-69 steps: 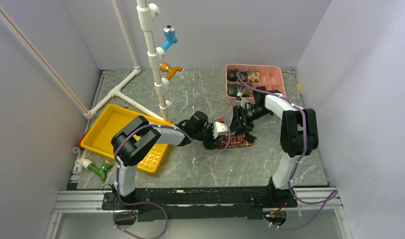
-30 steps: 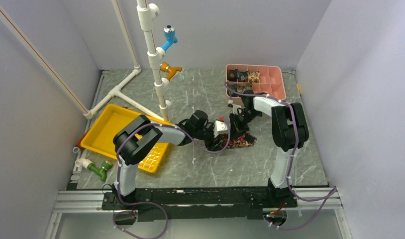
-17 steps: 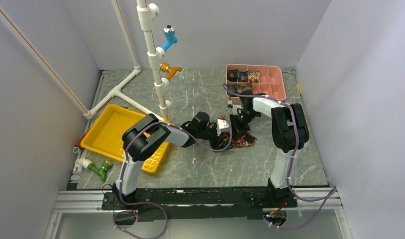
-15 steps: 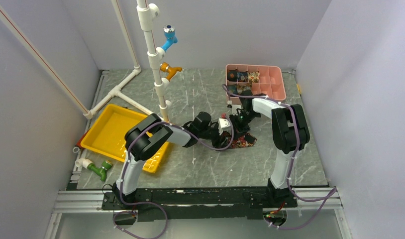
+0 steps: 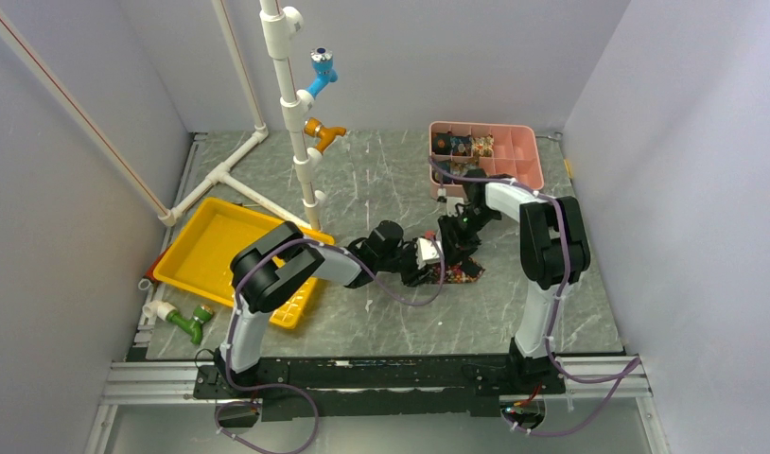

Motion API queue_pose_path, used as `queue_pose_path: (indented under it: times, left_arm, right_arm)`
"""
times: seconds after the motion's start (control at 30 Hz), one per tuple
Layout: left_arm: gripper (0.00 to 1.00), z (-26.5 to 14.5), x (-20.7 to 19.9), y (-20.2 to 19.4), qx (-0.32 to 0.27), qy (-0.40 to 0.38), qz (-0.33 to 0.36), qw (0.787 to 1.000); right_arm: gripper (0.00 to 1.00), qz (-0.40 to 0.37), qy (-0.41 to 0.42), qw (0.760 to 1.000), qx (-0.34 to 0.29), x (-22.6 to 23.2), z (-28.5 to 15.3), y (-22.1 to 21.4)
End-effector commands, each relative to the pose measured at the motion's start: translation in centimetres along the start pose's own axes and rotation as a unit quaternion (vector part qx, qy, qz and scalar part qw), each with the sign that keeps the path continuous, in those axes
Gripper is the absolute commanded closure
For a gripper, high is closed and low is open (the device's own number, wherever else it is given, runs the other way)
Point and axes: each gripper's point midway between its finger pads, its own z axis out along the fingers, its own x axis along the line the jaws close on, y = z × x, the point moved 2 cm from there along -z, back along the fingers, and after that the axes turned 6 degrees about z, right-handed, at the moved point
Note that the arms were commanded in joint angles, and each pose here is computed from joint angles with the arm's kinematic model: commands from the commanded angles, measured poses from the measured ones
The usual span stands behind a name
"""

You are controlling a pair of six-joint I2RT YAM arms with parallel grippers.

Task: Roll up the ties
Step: Roll the tie at the center of the board.

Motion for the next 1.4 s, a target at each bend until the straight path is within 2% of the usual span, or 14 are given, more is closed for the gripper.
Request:
queue_pose_path:
  times: [0.0,0.13,0.2,0.27,0.43,0.53,0.63,0.7,0.73,0.83,0.93,1.2,1.37]
  left_arm:
    - [0.79,-2.8,-2.8,-7.5,0.152,-0.033,0.021,0.988]
    - [0.77,-2.8,-2.8,-7.7,0.172,-0.037,0.017,0.984]
    - [0.76,-2.7,-2.8,-7.8,0.178,-0.040,0.014,0.983]
    - [0.74,-2.7,-2.7,-7.7,0.180,-0.039,0.011,0.983]
    - [0.71,-2.6,-2.9,-7.4,0.181,-0.045,0.003,0.983]
    - [0.69,-2.6,-3.0,-7.4,0.181,-0.048,0.001,0.982]
    - [0.66,-2.6,-3.2,-7.0,0.172,-0.054,0.002,0.984]
    - [0.62,-2.6,-3.3,-6.6,0.163,-0.059,0.004,0.985]
    - [0.59,-2.5,-3.3,-6.4,0.160,-0.061,0.005,0.985]
    - [0.46,-2.1,-2.9,-5.1,0.137,-0.063,0.006,0.989]
    - [0.39,-1.4,-2.5,-2.7,0.086,-0.069,0.012,0.994]
    - [0.32,1.8,-1.2,2.6,-0.020,-0.096,0.015,0.995]
    - [0.30,3.2,-0.9,4.2,-0.056,-0.105,0.031,0.992]
  right_arm:
    - [0.54,-0.011,0.059,0.998,-0.022,0.3,-3.6,0.7]
    - [0.43,-0.003,0.143,0.989,-0.027,3.0,-5.2,-0.5]
    - [0.33,0.008,0.181,0.983,-0.025,4.5,-5.3,-1.0]
    - [0.33,0.015,0.199,0.980,-0.013,5.3,-4.8,-1.4]
    - [0.43,0.022,0.198,0.980,0.020,5.3,-2.5,-2.2]
    - [0.53,0.016,0.170,0.985,0.020,4.3,-1.1,-2.1]
    - [0.75,0.029,0.121,0.992,0.026,2.2,0.2,-2.2]
    - [0.96,0.037,0.084,0.995,0.028,0.7,0.7,-2.1]
    - [1.00,0.042,0.069,0.996,0.029,0.1,0.7,-2.1]
    - [1.00,0.057,0.041,0.997,0.032,-1.6,1.0,-2.2]
    - [1.00,0.069,0.019,0.997,0.039,-2.9,1.1,-2.4]
    - [1.00,0.078,-0.029,0.995,0.054,-5.2,1.6,-2.1]
    - [1.00,0.076,-0.060,0.993,0.061,-6.6,1.9,-1.3]
